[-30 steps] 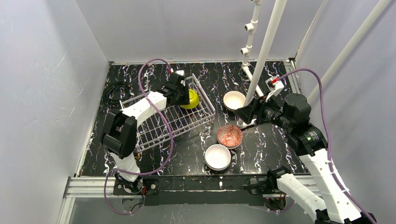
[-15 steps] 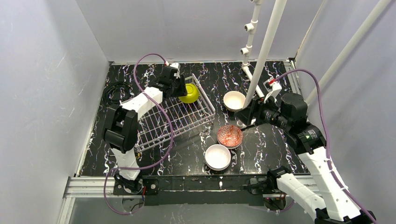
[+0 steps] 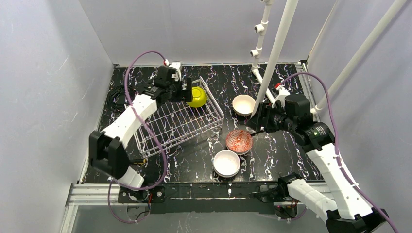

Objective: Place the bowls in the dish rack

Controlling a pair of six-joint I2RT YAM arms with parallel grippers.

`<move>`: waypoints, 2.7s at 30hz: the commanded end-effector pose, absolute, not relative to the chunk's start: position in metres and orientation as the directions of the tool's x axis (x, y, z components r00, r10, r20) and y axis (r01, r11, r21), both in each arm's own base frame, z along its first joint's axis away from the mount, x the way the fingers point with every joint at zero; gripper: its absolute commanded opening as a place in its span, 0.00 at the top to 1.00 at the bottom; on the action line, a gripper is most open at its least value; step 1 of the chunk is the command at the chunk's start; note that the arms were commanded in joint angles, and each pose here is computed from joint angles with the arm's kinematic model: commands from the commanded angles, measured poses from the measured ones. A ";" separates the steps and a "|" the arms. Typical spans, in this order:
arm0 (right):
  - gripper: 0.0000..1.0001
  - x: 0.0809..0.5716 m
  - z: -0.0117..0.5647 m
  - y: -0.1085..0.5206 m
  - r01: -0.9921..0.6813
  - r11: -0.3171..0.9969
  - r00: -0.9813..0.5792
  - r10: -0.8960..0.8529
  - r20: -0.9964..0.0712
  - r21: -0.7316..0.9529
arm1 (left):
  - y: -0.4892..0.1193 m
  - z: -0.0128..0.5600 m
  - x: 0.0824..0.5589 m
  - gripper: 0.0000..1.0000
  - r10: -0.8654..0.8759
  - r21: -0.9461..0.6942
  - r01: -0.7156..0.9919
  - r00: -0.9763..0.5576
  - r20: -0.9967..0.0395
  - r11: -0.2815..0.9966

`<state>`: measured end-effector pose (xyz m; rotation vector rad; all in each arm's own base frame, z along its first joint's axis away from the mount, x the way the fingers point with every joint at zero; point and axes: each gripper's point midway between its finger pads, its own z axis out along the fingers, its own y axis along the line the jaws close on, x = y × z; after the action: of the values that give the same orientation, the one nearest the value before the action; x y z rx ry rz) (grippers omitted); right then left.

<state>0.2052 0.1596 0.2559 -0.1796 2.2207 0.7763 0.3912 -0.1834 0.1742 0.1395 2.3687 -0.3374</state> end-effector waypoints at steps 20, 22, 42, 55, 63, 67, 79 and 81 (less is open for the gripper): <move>0.30 0.161 0.153 0.153 -0.022 0.803 -0.824 0.323 -0.466 0.596 | -0.166 0.223 0.261 0.02 -0.027 -0.365 0.305 -0.734 -0.678 0.879; 0.29 0.163 0.155 0.158 -0.050 0.801 -0.821 0.308 -0.482 0.597 | -0.173 0.227 0.255 0.02 -0.021 -0.397 0.335 -0.741 -0.671 0.855; 0.31 0.143 0.139 0.184 -0.326 0.761 -0.797 0.098 -0.596 0.561 | -0.320 0.156 0.143 0.28 0.377 -0.258 0.697 -0.618 -0.690 0.669; 0.37 0.149 0.114 0.150 -0.082 0.884 -0.828 0.197 -0.524 0.460 | -0.386 0.126 0.117 0.41 0.563 -0.110 0.831 -0.460 -0.687 0.546; 0.37 0.150 0.126 0.137 -0.026 0.894 -0.801 0.248 -0.544 0.447 | -0.410 0.114 0.103 0.43 0.593 -0.180 0.851 -0.480 -0.647 0.494; 0.37 0.152 0.129 0.128 0.004 0.902 -0.779 0.274 -0.565 0.432 | -0.419 0.109 0.102 0.50 0.552 -0.229 0.813 -0.542 -0.634 0.536; 0.36 0.151 0.130 0.122 0.024 0.906 -0.768 0.287 -0.573 0.422 | -0.416 0.104 0.099 0.42 0.500 -0.264 0.727 -0.646 -0.576 0.634; 0.36 0.150 0.128 0.118 0.036 0.911 -0.769 0.288 -0.570 0.412 | -0.414 0.098 0.099 0.43 0.492 -0.235 0.691 -0.674 -0.551 0.683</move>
<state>0.1470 0.1238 0.1131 0.2037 2.4501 0.5183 0.1009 -0.4105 0.0956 1.0102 2.3819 -0.6642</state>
